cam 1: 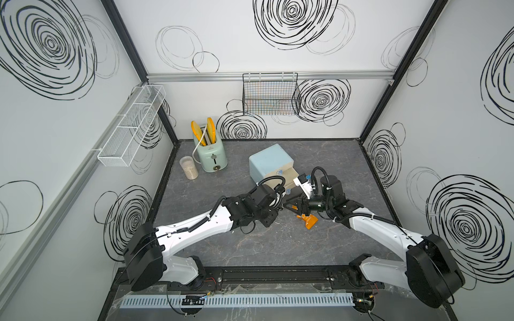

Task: Place the cookies into the drawer by color
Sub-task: Pick up the cookie at the center of the board.

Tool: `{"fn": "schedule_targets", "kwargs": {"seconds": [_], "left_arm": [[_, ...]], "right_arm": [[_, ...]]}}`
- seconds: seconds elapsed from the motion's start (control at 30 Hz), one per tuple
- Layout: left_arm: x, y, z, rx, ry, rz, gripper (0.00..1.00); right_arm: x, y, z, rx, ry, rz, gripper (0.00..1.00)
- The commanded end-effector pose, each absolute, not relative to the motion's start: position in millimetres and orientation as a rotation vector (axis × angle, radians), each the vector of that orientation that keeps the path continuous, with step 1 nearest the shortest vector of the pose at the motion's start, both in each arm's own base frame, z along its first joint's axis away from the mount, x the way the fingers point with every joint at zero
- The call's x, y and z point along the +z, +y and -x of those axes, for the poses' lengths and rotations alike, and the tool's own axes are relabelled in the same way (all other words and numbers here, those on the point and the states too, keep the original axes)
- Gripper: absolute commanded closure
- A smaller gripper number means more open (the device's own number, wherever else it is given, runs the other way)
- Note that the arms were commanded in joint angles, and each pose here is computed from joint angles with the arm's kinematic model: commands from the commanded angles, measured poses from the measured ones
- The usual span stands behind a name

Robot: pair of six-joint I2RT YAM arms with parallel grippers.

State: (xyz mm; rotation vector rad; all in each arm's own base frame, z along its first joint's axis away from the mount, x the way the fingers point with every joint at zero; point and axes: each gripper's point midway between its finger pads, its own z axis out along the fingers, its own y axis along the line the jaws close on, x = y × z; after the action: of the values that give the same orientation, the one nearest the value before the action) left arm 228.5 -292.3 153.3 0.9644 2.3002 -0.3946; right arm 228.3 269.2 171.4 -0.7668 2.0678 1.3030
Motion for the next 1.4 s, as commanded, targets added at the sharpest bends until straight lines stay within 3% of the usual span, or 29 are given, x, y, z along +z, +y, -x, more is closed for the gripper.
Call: {"fn": "schedule_targets", "kwargs": {"seconds": [0.0,0.27,0.47,0.57,0.7,1.0,1.13,1.37], "left_arm": [[168.5,-308.3,-231.6,-0.451,2.239,-0.979,0.81],[172.2,-316.1,-231.9,-0.479,2.231,-0.97,0.8],[179.6,-319.1,-235.8,-0.493,2.211,-0.936,0.79],[182.7,-319.4,-238.2,-0.495,2.201,-0.914,0.77],[186.8,-320.0,-240.4,-0.506,2.187,-0.89,0.7],[208.0,-291.1,-251.3,-0.531,2.145,-0.738,0.34],[219.1,-267.3,-256.3,-0.576,2.125,-0.649,0.29],[229.4,-224.0,-264.7,-0.593,2.106,-0.491,0.28]], "right_arm": [[184.5,277.0,-229.7,1.327,2.023,0.799,0.56],[183.8,282.3,-230.4,1.339,2.024,0.805,0.7],[184.3,283.5,-229.6,1.35,2.019,0.806,0.87],[182.5,283.7,-229.5,1.351,2.025,0.807,0.89],[184.2,283.6,-231.6,1.349,2.023,0.801,1.0],[219.5,256.4,-264.3,1.29,1.939,0.631,1.0],[232.6,247.5,-278.3,1.289,1.914,0.591,1.0],[245.0,230.3,-310.4,1.228,1.907,0.478,1.0]]}}
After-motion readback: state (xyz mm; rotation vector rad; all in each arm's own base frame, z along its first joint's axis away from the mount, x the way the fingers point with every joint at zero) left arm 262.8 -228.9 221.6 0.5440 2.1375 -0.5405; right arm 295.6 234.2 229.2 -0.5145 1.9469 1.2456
